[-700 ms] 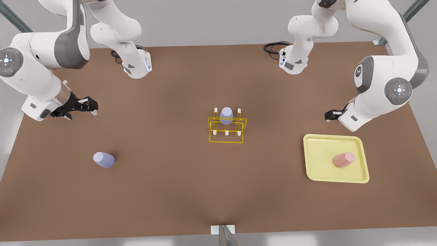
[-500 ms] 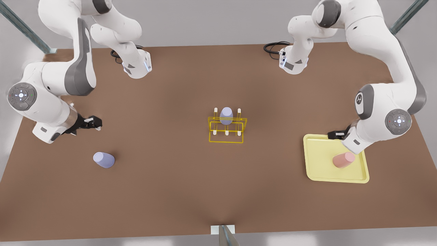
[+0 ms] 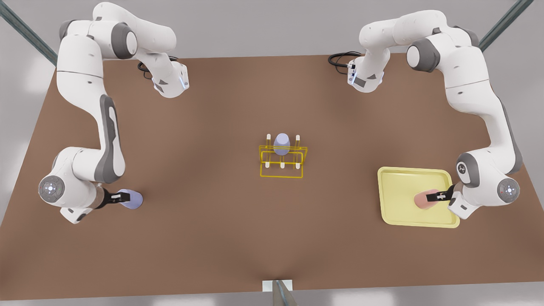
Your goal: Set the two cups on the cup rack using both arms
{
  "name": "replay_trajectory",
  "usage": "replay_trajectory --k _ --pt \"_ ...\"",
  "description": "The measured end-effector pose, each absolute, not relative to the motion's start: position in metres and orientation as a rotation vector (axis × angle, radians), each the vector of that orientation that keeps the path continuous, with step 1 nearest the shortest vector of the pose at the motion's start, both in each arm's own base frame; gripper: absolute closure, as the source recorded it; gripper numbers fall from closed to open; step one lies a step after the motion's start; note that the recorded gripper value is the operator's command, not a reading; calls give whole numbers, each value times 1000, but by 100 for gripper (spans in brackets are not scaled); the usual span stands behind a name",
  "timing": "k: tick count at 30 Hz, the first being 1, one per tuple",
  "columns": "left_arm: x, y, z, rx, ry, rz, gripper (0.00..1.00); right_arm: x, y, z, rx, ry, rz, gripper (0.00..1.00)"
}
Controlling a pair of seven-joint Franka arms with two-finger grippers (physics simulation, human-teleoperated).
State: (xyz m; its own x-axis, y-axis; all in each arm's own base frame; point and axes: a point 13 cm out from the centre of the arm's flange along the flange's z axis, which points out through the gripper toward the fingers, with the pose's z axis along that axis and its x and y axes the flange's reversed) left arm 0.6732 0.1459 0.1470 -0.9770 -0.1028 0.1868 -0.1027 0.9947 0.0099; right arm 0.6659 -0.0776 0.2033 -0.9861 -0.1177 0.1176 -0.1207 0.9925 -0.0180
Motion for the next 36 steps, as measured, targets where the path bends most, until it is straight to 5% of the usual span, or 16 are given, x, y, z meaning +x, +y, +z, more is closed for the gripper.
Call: replay_trajectory --k 11,22,24,36 --pt "643 167 76 57 -2927 -21 0 647 -93 163 216 -3036 25 0" --pt "659 167 76 -17 -2987 -34 0 628 -105 115 229 -3003 15 0" --pt "662 168 78 -28 -2998 -39 12 624 -103 108 236 -2999 12 0" --pt "666 168 70 -68 -3007 -43 15 614 -102 80 261 -2985 11 0"
